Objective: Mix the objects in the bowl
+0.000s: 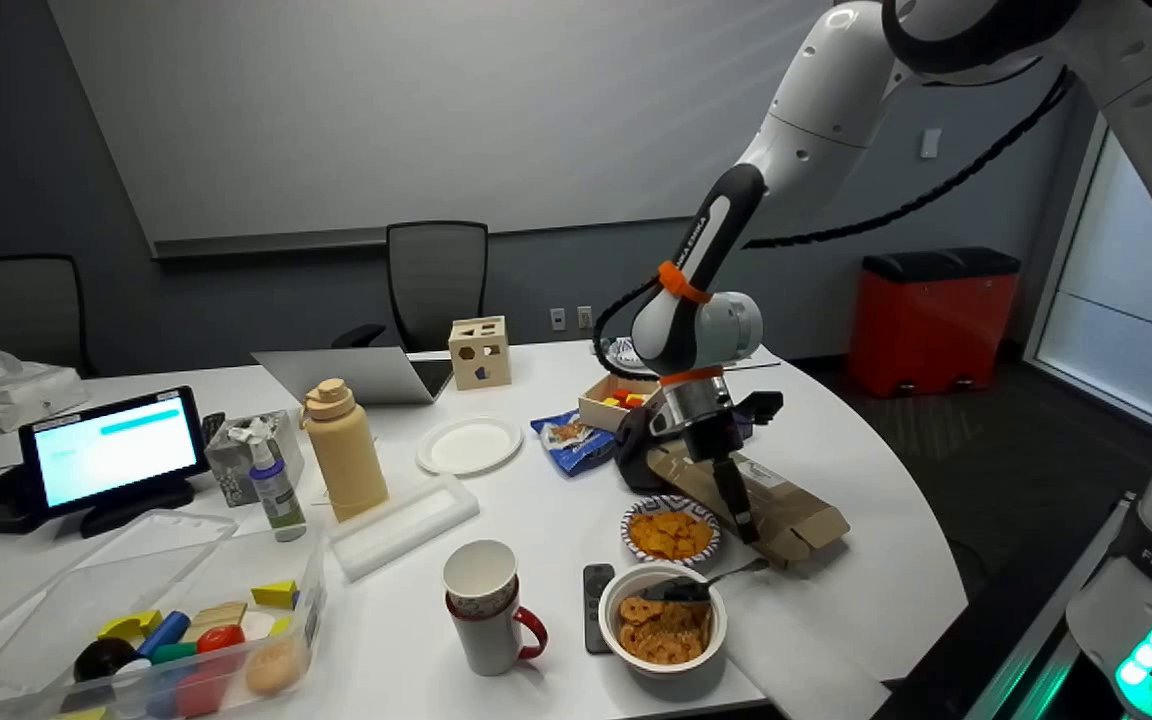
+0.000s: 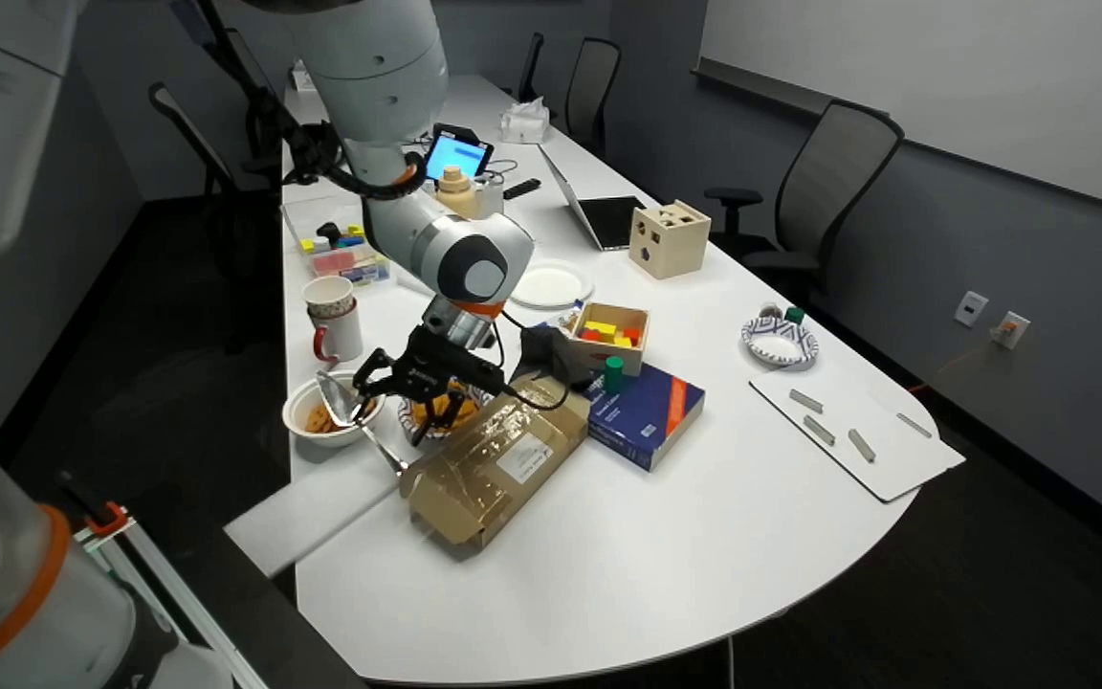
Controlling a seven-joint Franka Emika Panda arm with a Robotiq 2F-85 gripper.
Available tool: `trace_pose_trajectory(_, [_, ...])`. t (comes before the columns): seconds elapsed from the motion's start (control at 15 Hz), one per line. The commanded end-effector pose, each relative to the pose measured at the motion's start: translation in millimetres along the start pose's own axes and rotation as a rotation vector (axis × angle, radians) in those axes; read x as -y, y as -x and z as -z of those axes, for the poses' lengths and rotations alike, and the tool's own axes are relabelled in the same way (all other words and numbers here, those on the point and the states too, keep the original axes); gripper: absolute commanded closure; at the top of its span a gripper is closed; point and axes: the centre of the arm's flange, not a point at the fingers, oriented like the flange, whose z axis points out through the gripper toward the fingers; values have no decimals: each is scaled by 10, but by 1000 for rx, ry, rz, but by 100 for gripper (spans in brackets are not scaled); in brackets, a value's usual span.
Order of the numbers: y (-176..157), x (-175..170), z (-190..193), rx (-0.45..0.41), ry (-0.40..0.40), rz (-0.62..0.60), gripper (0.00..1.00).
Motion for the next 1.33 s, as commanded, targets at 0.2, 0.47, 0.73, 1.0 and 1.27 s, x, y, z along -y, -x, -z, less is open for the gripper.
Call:
trace_pose_trajectory(0.2, [-139,-86,-236,21,36,146,0])
trace_pose_trajectory(0.47, [-209,-58,-333,34,48,221,0])
trace_pose_trajectory(0.73, [-266,-18,-411,69,34,270,0])
trace_pose_trajectory(1.0, [-286,-2,-455,108,6,292,0])
trace_pose_trajectory(1.27, [-307,15,-488,149,-28,303,0])
